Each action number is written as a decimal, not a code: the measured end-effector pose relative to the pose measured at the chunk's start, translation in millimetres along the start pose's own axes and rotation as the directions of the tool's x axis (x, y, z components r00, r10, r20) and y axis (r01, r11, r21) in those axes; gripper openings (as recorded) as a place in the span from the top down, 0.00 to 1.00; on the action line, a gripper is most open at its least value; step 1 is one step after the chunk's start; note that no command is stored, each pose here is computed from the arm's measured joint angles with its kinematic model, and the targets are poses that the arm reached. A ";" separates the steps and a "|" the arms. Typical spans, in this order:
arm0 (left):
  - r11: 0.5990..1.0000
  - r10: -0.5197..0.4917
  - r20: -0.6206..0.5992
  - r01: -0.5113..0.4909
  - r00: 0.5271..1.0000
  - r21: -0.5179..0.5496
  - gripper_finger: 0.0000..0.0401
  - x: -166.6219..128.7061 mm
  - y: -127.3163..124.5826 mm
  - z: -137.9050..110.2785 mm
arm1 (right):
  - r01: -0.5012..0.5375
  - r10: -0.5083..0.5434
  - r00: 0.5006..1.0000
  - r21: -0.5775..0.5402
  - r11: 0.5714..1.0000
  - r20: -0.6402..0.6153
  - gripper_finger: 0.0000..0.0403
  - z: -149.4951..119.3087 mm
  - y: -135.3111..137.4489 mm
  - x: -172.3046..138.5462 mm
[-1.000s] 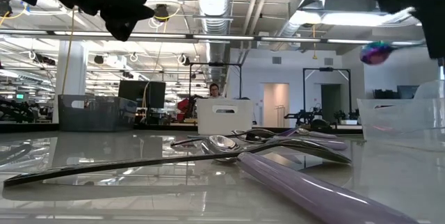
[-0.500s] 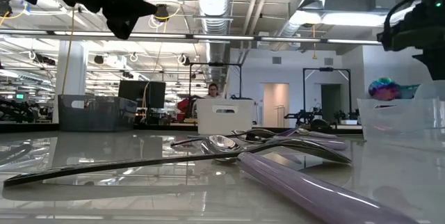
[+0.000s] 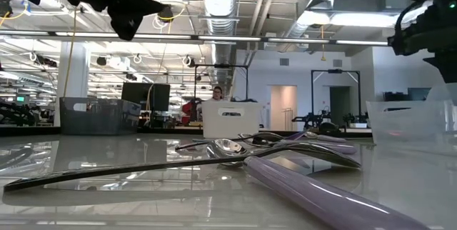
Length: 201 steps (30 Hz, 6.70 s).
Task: Sort silverware by color (type)
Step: Put the black spoon into the black bin, then put the purple spoon into the white bin
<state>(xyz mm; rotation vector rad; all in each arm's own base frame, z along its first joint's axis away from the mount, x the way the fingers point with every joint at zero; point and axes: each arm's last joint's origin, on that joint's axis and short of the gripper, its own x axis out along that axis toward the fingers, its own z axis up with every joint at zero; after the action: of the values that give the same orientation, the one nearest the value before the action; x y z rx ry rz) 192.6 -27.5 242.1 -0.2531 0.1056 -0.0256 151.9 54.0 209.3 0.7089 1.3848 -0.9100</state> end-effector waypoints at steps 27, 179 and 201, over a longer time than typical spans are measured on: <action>0.986 0.152 -0.252 -0.165 0.956 -0.030 0.70 87.6 14.5 -54.3 | -0.352 0.417 0.838 -0.234 0.906 0.351 0.70 -10.3 42.6 -69.2; 0.329 0.823 -0.483 -0.944 0.298 -0.022 0.90 -93.8 187.2 15.0 | -0.305 0.468 0.810 -0.428 0.851 0.354 0.70 8.0 52.1 -70.2; 0.429 0.754 -0.529 -0.902 0.389 -0.052 0.86 -92.3 182.1 11.8 | -0.310 0.472 0.809 -0.427 0.849 0.351 0.70 7.9 52.4 -70.4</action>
<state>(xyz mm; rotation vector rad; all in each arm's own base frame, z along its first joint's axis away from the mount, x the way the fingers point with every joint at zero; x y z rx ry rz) 104.3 155.2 217.1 -0.5185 0.7051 1.0214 203.9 81.6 274.9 0.4499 0.8982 -0.4272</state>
